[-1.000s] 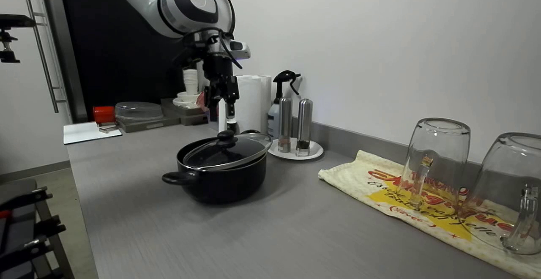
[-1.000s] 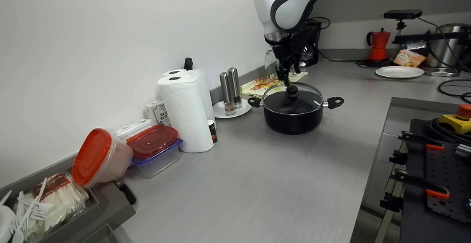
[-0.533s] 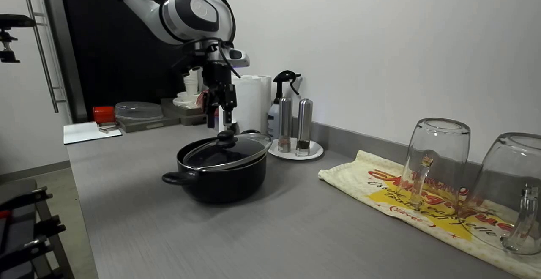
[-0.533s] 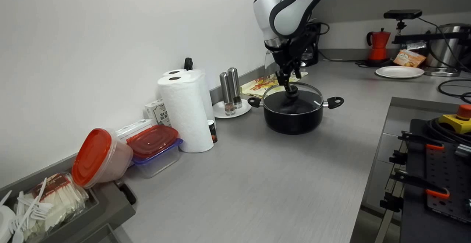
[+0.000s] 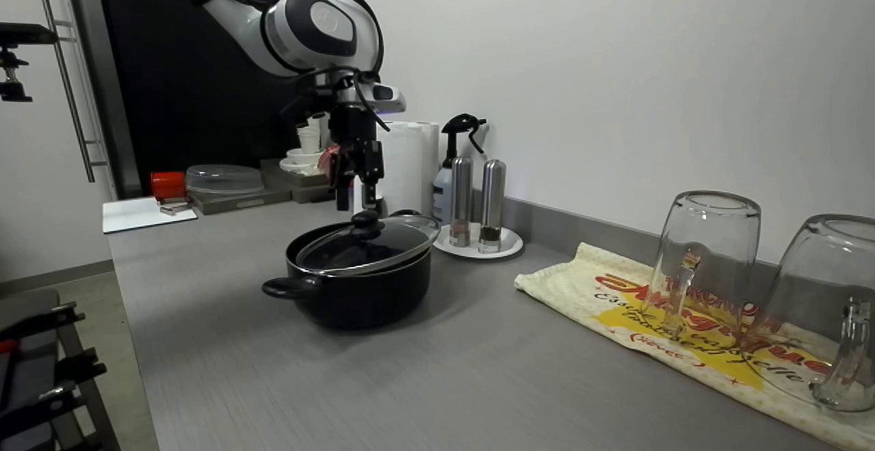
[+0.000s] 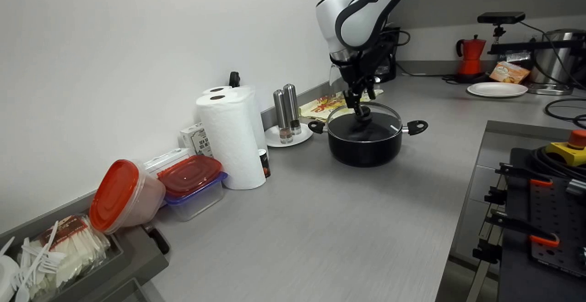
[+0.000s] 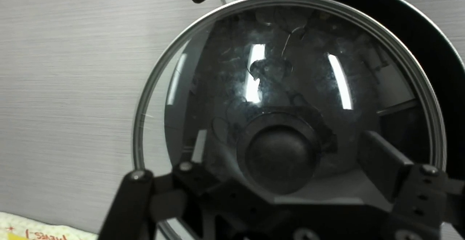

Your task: Remove the glass lid from the black pot.

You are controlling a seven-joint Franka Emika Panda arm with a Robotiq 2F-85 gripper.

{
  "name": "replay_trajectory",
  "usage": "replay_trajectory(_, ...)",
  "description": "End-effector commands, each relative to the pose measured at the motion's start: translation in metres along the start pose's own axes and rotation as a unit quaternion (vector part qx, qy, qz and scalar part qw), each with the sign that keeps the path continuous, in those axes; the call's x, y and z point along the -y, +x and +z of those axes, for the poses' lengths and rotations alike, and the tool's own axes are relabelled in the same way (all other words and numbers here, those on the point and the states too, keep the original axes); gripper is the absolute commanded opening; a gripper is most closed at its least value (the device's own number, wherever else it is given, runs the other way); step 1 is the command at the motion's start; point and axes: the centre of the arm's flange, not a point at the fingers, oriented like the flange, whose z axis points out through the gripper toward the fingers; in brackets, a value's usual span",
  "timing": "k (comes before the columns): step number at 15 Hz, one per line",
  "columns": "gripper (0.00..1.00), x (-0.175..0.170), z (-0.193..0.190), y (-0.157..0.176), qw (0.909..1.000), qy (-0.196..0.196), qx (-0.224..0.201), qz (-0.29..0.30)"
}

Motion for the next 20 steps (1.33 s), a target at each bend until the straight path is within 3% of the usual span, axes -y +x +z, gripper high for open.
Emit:
replay_trajectory(1,1.0,-0.001,-0.002,0.008,0.9993,0.01,-0.011,0.033)
replay_trajectory(9,1.0,-0.013,0.004,0.011,0.9955,0.024,-0.017,0.09)
replay_trajectory(18,1.0,0.002,0.015,0.015,0.9952,0.021,-0.013,0.095)
replay_trajectory(19,0.79,0.003,0.015,0.015,0.9953,0.019,-0.014,0.094)
replay_trajectory(20,0.73,0.004,0.015,0.015,0.9955,0.018,-0.014,0.091)
